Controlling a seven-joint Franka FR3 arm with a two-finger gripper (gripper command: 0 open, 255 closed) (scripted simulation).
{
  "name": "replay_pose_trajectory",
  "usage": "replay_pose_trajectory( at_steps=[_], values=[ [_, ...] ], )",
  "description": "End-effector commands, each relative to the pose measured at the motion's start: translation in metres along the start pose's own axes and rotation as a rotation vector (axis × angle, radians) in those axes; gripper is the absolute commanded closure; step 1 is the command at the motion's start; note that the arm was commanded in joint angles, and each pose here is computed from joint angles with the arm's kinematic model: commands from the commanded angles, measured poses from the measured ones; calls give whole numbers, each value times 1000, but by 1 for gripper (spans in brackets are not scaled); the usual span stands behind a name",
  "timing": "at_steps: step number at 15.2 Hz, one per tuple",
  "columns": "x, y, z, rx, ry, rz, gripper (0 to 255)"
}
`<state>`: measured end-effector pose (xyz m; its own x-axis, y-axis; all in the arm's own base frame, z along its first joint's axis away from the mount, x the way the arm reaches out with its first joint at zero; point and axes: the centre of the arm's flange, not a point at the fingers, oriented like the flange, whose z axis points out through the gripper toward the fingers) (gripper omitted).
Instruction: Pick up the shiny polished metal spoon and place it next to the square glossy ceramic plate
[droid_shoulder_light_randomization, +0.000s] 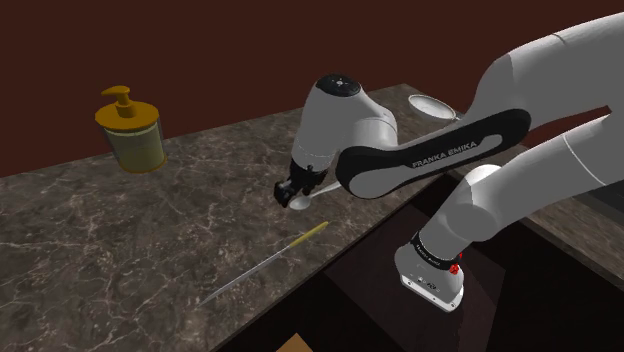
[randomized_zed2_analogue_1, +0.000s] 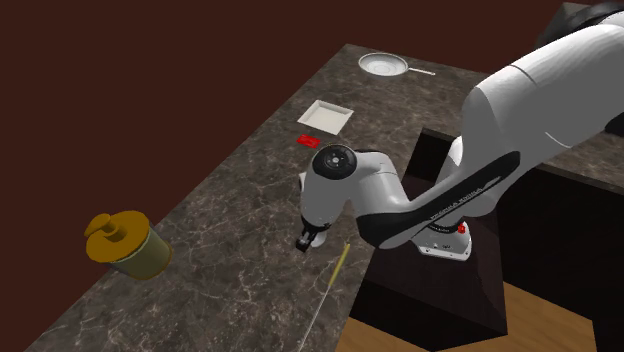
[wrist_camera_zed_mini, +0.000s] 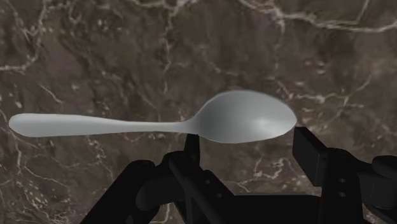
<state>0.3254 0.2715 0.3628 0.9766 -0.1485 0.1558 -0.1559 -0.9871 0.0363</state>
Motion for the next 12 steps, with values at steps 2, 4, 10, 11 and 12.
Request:
replay_pose_trajectory(
  at_steps=[2, 4, 10, 11, 12],
  values=[
    [1, 1, -17, 0, 0, 0, 255],
    [3, 1, -27, 0, 0, 0, 255],
    [8, 2, -58, 0, 0, 0, 255],
    [8, 2, -59, 0, 0, 0, 255],
    [10, 15, -58, 0, 0, 0, 255]
  ],
)
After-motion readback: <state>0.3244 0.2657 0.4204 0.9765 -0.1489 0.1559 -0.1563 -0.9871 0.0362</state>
